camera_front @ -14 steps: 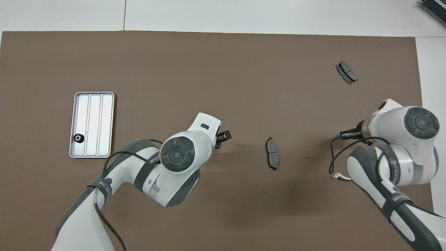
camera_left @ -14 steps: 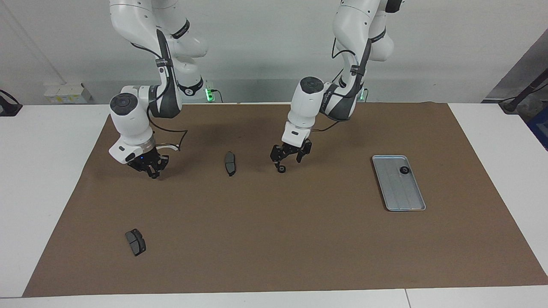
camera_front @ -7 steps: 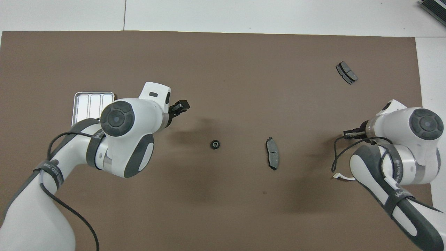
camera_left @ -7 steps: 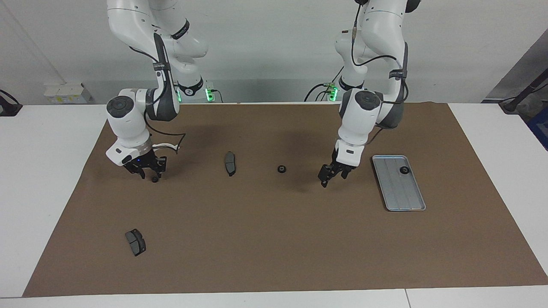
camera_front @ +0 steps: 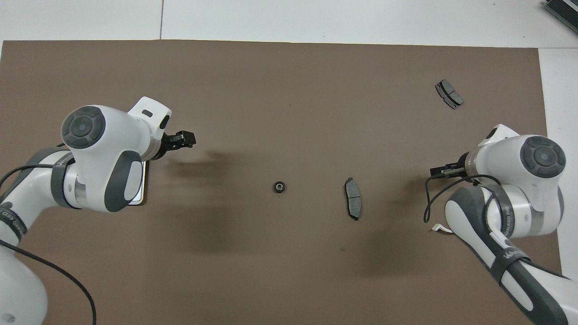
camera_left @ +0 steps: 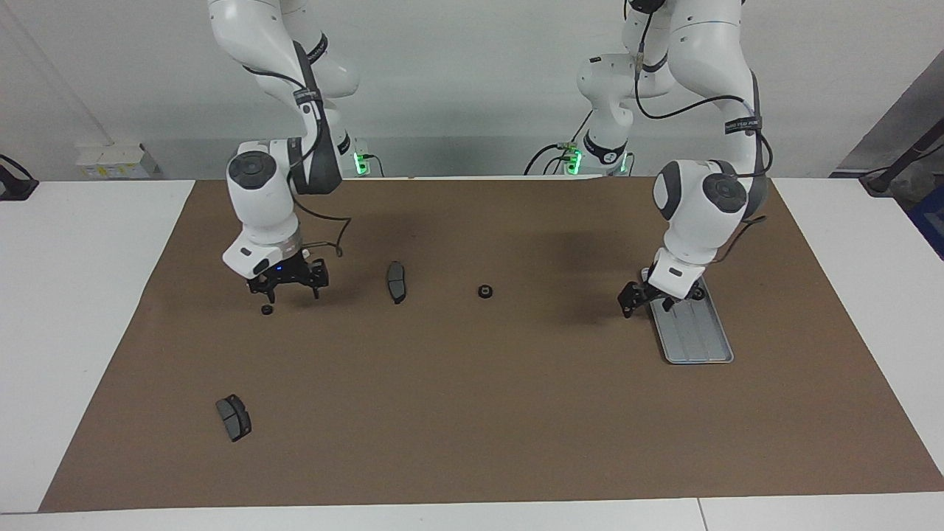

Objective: Place bearing gear from tray to pile

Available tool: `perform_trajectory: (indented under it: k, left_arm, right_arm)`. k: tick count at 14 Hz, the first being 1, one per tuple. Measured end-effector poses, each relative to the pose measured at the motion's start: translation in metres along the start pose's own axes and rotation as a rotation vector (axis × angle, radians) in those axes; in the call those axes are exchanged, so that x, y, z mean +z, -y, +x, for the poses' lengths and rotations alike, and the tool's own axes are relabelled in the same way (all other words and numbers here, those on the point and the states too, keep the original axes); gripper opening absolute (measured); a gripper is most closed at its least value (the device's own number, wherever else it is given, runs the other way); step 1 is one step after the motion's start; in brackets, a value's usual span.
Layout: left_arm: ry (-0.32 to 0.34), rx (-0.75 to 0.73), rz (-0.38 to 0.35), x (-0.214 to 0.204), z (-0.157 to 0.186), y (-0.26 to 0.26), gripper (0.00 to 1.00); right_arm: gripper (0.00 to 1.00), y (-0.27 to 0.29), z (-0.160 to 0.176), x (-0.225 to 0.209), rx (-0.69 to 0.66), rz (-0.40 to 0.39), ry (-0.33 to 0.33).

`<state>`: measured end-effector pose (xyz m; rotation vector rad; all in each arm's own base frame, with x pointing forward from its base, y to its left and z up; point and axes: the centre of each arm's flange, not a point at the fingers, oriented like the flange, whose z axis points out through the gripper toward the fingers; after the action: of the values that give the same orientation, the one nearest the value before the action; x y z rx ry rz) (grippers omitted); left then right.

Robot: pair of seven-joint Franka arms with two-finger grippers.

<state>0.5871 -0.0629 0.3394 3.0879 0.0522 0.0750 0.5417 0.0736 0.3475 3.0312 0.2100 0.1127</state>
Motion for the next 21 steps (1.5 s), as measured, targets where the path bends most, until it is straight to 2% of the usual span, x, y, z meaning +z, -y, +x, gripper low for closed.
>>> perform_trajectory:
  k: [3,6,10,13,14,15,16,17,18,20,21]
  left_arm:
    - [0.018,0.102,0.006,0.001,0.001,0.068,1.0]
    - [0.041,0.159,0.005,0.009,-0.011,0.119,1.0]
    - [0.062,0.161,0.005,0.019,-0.028,0.126,1.0]
    - [0.068,0.158,0.006,0.026,-0.038,0.127,0.96]
    - [0.07,0.158,0.006,0.026,-0.04,0.127,0.86]
    - [0.07,0.158,0.006,0.026,-0.041,0.127,0.81]
    - [0.07,0.158,0.007,0.025,-0.041,0.127,0.81]
    - [0.069,0.159,0.007,0.025,-0.041,0.126,0.73]
    - [0.068,0.16,0.007,0.025,-0.042,0.126,0.73]
    - [0.069,0.161,0.007,0.025,-0.042,0.125,0.61]
    - [0.07,0.161,0.006,0.025,-0.042,0.124,0.61]
  right_arm:
    - [1.0,0.087,0.002,-0.021,0.033,0.019,-0.042]
    - [1.0,0.149,0.004,-0.038,0.056,0.083,-0.061]
    - [1.0,0.218,0.012,-0.056,0.113,0.123,-0.07]
    - [1.0,0.255,0.017,-0.063,0.14,0.141,-0.076]
    - [1.0,0.264,0.018,-0.063,0.138,0.145,-0.076]
    - [1.0,0.273,0.019,-0.061,0.141,0.147,-0.073]
    - [1.0,0.284,0.02,-0.057,0.141,0.149,-0.067]
    - [1.0,0.297,0.021,-0.052,0.142,0.15,-0.06]
    - [1.0,0.309,0.021,-0.046,0.141,0.149,-0.051]
    - [0.99,0.334,0.017,-0.029,0.131,0.143,-0.032]
    - [0.98,0.344,0.014,-0.021,0.123,0.134,-0.027]
